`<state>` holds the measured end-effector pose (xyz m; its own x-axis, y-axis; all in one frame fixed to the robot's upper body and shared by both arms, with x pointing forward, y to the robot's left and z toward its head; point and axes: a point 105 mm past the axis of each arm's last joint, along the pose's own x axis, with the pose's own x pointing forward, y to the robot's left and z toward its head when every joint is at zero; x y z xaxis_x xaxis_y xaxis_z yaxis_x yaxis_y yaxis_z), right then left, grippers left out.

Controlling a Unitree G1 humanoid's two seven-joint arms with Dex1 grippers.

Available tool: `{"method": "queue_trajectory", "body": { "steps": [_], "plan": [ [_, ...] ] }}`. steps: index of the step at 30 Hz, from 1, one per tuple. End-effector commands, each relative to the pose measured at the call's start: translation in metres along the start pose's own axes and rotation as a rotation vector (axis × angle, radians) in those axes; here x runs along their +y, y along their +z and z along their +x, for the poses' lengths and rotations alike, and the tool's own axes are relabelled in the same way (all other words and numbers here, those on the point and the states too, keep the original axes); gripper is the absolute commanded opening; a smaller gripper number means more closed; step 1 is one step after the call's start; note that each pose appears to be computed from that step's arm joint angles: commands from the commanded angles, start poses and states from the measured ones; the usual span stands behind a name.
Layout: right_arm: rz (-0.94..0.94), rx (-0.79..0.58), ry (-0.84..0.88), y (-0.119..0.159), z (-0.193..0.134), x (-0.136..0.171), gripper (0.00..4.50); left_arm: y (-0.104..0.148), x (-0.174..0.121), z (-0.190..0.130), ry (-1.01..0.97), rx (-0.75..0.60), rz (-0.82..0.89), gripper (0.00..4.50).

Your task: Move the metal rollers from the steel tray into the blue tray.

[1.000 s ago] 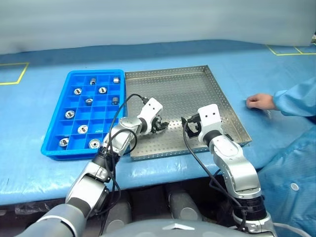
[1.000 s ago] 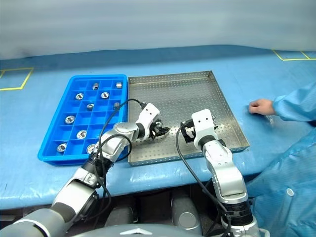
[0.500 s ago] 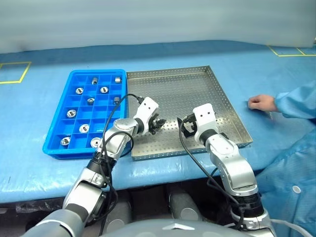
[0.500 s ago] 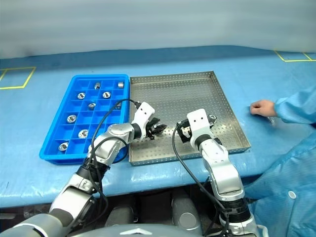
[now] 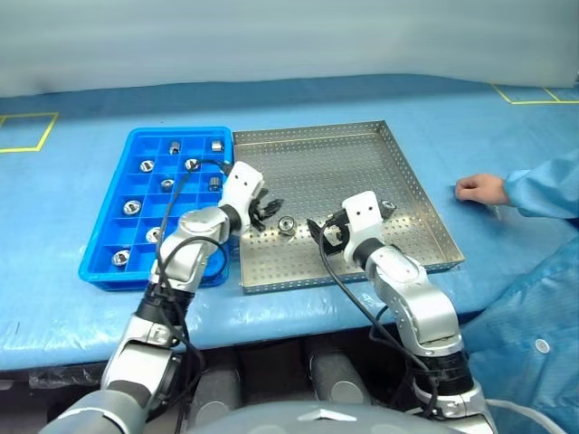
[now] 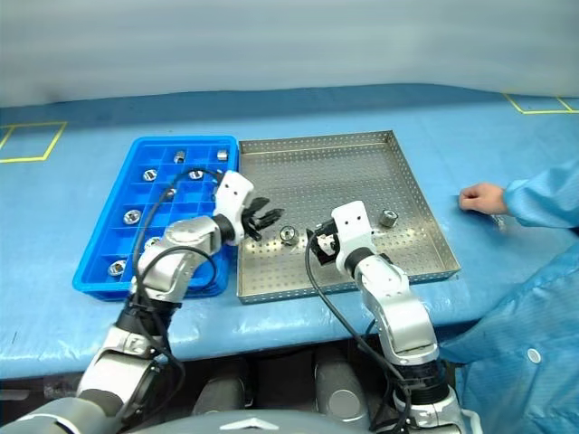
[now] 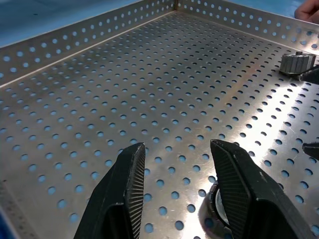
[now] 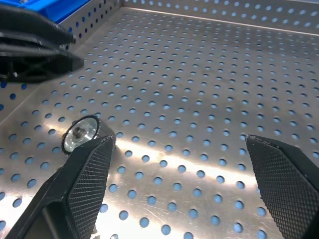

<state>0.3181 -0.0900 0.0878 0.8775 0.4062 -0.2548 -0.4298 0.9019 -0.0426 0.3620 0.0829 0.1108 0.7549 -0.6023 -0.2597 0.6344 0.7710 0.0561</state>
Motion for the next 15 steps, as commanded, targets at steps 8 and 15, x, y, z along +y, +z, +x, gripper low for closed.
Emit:
{"method": "queue_trajectory", "body": {
  "steps": [8, 15],
  "plan": [
    [0.024, -0.023, 0.156, 0.006, 0.028, 0.031, 4.5, 0.006, 0.006, -0.026, 0.048, -0.038, -0.004, 2.24],
    [0.039, 0.028, 0.117, -0.006, 0.039, 0.025, 3.3, 0.004, 0.012, -0.036, 0.087, -0.037, -0.015, 2.22]
  ]
}}
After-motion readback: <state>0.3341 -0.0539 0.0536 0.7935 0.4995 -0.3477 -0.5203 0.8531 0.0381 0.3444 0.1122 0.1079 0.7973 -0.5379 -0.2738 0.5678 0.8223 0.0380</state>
